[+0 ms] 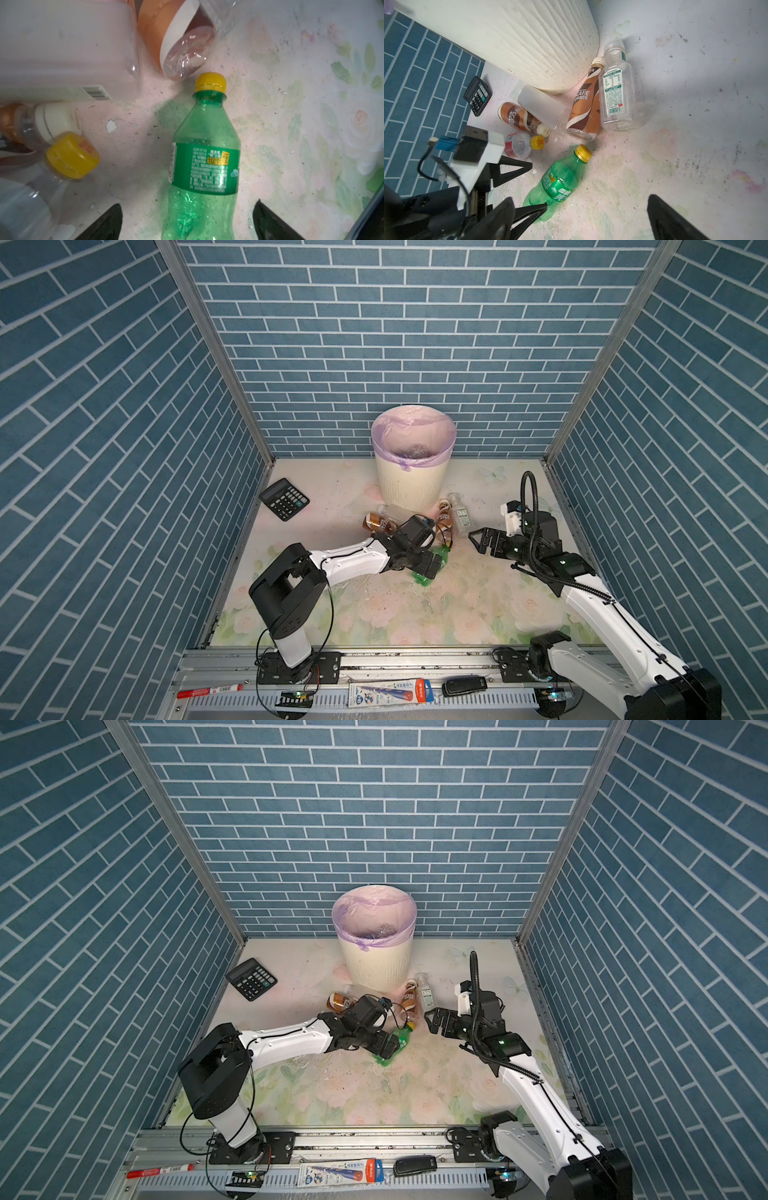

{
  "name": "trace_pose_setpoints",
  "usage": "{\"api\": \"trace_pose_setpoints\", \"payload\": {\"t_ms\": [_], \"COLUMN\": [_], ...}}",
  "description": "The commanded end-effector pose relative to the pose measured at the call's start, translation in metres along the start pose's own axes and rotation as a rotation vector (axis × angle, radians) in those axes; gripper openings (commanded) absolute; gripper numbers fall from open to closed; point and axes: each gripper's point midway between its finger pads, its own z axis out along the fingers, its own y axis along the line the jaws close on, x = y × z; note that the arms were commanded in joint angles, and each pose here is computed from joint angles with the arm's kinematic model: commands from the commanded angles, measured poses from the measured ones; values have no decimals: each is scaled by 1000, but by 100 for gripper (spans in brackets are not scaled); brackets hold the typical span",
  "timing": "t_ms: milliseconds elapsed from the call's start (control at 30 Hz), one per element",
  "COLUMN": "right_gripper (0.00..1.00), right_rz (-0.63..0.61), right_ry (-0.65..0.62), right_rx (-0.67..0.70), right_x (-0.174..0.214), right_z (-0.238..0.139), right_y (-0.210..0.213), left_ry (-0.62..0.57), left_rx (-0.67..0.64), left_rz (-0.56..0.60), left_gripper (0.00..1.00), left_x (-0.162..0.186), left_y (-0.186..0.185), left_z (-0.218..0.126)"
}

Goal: Throw the plastic bottles in the bin
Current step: 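Close the left gripper on the green soda bottle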

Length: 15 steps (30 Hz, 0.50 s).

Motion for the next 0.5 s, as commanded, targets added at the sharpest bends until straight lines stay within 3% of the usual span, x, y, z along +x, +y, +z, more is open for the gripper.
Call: {"api": "trace_pose_setpoints", "payload": {"t_ms": [0, 467], "right_gripper": [99, 99], "right_rz": [24, 67], "right_ry": [-19, -29], "right_rx": [22, 72], "right_x": [0, -5], "right_z": [-1, 3], "right_y": [-6, -18], "left_ry": [-1, 74], "left_rx": [13, -20], "left_rz": [-3, 65], "left_gripper": [98, 82], "left_x": [3, 27], "left_y": [-4, -5], "left_z": [5, 30]}}
